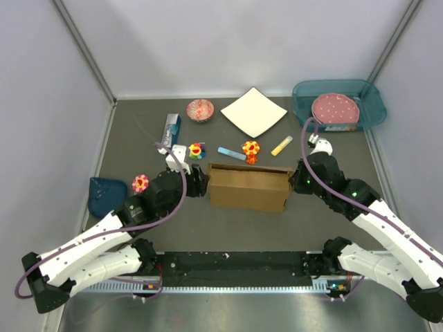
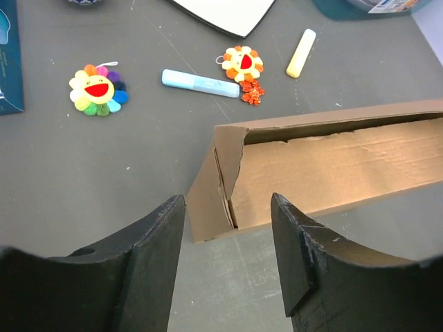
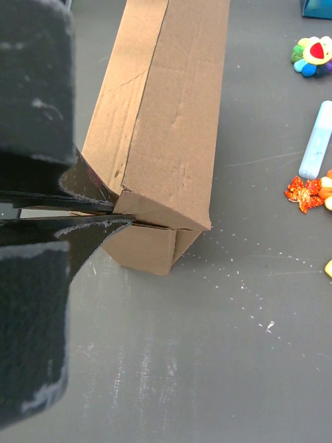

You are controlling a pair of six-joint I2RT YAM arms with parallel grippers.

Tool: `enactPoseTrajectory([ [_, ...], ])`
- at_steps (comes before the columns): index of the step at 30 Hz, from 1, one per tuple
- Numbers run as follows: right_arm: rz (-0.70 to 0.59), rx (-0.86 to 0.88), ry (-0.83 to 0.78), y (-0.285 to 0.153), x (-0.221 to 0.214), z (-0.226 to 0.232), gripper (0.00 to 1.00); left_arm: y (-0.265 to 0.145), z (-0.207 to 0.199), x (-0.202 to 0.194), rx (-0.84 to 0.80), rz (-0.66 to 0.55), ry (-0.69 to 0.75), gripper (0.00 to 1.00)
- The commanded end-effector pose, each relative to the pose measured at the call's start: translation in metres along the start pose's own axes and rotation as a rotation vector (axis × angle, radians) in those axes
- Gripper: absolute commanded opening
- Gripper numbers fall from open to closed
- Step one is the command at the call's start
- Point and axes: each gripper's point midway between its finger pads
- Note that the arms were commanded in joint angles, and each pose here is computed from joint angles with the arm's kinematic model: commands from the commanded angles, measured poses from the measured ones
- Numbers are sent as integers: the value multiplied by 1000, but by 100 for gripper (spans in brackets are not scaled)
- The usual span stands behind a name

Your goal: Fold the paper box

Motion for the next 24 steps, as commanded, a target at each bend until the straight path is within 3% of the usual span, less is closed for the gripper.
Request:
enactPoseTrajectory([
  [1,242,-136,-99,-4,-60,-37,0,8,-9,28,-12,-75,20,57],
  [24,244,-125,-98,-2,-63,-37,0,33,-2,33,-13,-53,47,36],
])
Point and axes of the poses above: each gripper's point midway between its finger pads, its own y axis out along the fingers, its own z axis along the line the jaws close on, x = y × z, and after that the axes turned 2 degrees about y, right-handed
